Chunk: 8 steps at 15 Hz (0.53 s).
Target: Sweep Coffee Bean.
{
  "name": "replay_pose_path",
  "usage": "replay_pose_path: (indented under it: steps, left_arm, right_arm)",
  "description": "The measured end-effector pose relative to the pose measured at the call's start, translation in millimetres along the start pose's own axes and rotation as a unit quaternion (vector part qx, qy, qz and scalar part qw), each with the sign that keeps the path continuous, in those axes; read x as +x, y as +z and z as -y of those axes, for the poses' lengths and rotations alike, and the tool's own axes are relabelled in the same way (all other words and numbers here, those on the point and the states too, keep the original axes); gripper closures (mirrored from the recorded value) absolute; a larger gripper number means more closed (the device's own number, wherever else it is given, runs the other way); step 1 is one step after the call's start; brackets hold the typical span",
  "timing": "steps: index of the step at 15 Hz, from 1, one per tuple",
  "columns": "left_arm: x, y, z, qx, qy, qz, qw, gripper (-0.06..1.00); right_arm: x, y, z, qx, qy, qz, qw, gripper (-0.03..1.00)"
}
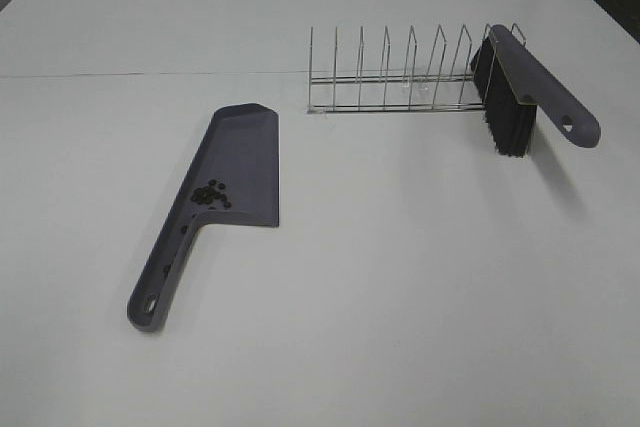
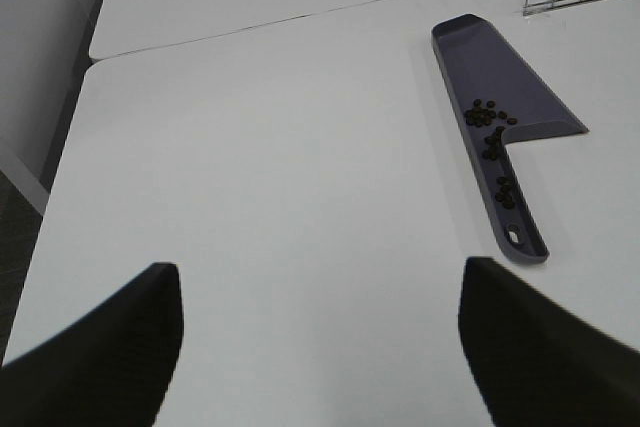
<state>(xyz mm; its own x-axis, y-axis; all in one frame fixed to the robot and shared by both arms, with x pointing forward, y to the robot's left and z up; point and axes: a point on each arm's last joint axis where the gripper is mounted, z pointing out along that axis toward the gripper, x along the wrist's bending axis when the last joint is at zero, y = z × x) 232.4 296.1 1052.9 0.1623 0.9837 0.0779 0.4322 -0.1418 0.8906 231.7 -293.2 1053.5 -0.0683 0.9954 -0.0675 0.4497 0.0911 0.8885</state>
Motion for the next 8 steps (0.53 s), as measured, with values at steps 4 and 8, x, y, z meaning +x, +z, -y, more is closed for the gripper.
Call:
replay_pose_path:
  steps: [4,8]
  left_arm:
    - [0.0,0.0,0.0,0.000,0.000,0.000,1.000,0.24]
    - [0.0,0.0,0.0,0.000,0.000,0.000,1.000,0.24]
  right_arm:
    - [-5.8,-0.1,0.1,-0.001,0.045,0.032,0.998,0.33]
    - [-5.8,-0.1,0.1,-0.001,0.046,0.032,0.998,0.33]
